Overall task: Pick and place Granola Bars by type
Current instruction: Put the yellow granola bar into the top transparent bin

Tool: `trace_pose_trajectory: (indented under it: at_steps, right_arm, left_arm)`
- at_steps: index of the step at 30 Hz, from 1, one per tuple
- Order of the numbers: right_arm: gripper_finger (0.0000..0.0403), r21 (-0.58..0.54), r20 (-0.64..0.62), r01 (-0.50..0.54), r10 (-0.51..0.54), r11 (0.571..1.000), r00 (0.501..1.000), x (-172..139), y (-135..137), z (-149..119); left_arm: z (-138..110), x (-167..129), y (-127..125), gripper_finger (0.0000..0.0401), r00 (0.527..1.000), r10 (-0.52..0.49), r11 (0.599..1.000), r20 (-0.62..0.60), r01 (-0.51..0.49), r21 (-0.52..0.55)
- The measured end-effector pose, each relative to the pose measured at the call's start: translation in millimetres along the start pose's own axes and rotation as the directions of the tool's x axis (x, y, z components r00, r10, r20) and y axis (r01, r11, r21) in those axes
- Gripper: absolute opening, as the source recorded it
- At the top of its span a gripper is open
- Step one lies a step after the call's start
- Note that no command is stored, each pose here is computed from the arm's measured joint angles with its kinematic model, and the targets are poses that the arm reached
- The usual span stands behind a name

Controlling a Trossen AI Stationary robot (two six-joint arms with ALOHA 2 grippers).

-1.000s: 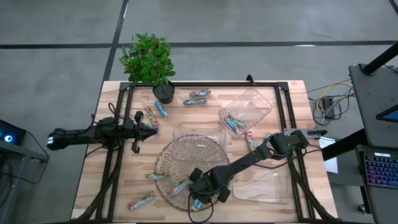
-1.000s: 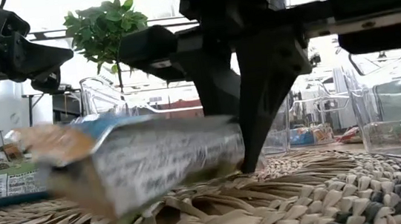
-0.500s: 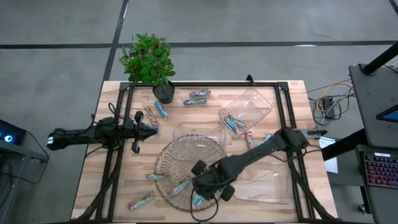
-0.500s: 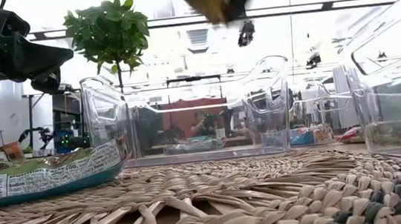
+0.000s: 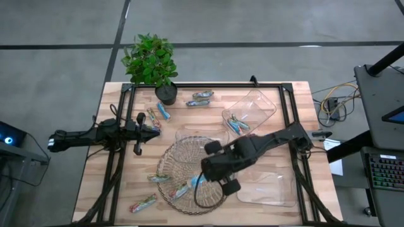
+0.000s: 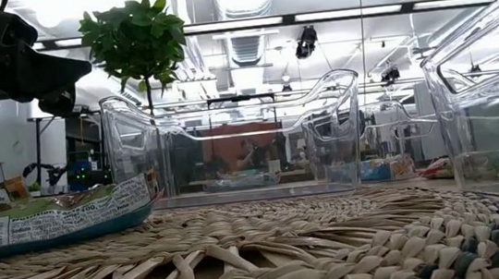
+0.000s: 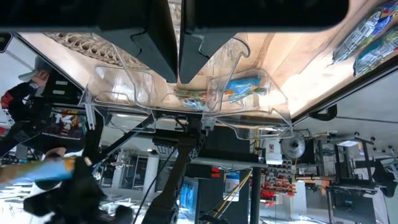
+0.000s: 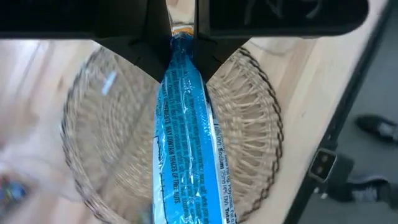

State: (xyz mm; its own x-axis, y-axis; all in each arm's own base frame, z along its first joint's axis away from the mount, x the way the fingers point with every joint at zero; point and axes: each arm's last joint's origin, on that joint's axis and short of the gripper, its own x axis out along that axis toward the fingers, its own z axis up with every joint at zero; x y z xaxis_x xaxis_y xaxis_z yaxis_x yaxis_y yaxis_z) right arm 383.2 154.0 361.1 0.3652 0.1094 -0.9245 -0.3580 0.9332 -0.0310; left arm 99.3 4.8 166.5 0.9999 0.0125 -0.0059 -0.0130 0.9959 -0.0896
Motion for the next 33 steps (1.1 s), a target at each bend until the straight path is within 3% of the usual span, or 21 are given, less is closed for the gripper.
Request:
trace_pose_trajectory:
  at_steps: [4,8,17,25,33]
  right_arm:
    - [0.0024,0.151,-0.029,0.069,-0.065,0.986,0.997,-9.7,-15.8,-7.7]
    - [0.0024,0.307,-0.069,0.149,-0.134,0.940,0.989,-22.8,-40.3,-17.9]
    - [0.0024,0.628,-0.114,0.226,-0.199,0.745,0.973,-34.8,-100.9,-34.0]
    - [0.0024,0.774,-0.185,0.280,-0.219,0.568,0.958,-29.0,-152.8,-52.5]
    - [0.0024,0.787,-0.330,0.372,-0.174,0.492,0.928,-10.9,-191.4,-88.9]
  left_arm:
    - [0.0,0.0,0.0,0.0000,1.000,0.000,1.000,0.000,0.000,0.000]
    - [0.0,0.0,0.0,0.0000,1.000,0.000,1.000,0.000,0.000,0.000]
    - [0.0,0.0,0.0,0.0000,1.000,0.000,1.000,0.000,0.000,0.000]
    - [0.0,0.0,0.0,0.0000,1.000,0.000,1.000,0.000,0.000,0.000]
    - [0.0,0.0,0.0,0.0000,1.000,0.000,1.000,0.000,0.000,0.000]
